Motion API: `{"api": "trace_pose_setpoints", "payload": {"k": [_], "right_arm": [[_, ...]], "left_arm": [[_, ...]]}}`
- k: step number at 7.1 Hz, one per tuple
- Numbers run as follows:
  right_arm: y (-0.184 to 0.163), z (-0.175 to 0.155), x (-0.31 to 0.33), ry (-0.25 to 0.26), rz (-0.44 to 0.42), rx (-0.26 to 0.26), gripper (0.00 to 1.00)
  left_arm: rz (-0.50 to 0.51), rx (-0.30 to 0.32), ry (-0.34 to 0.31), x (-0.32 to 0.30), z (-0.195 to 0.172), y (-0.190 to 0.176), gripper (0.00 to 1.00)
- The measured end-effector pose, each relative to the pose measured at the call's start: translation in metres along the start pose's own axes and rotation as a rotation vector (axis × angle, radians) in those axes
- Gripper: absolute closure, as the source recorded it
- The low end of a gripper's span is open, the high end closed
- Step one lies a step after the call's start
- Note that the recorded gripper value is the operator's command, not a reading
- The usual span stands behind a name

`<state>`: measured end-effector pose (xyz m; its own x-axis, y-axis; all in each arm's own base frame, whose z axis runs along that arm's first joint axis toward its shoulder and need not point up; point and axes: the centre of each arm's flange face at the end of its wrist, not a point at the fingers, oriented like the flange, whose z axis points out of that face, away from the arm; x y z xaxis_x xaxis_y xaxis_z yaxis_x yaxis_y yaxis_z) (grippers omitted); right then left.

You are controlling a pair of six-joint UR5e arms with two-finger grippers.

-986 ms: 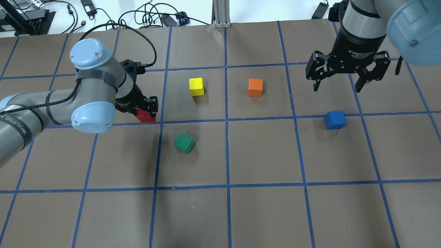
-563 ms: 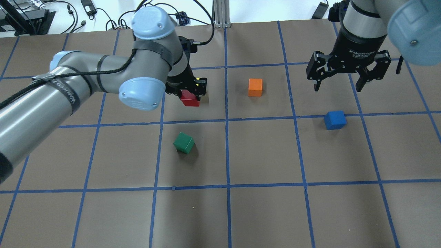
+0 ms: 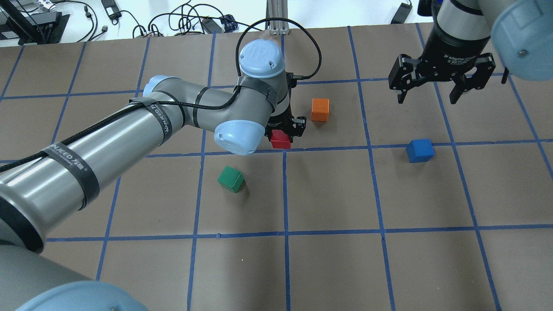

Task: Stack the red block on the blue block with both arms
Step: 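Carry the red cube with the left gripper toward the table center, then set the red cube down and open the left gripper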

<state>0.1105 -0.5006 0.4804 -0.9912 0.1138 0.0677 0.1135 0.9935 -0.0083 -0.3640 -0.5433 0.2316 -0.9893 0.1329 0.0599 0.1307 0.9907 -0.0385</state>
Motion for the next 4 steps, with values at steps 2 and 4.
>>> {"api": "trace_pose_setpoints", "payload": {"k": [2,4], "right_arm": [[-0.002,-0.002,0.0,-0.004,0.001,0.021,0.0],[-0.003,-0.003,0.0,-0.005,0.009,0.028,0.0]], "left_arm": [[0.008,-0.011,-0.003,0.005,0.026,0.001,0.11],[0.008,0.01,0.004,0.005,0.036,0.003,0.0]]}}
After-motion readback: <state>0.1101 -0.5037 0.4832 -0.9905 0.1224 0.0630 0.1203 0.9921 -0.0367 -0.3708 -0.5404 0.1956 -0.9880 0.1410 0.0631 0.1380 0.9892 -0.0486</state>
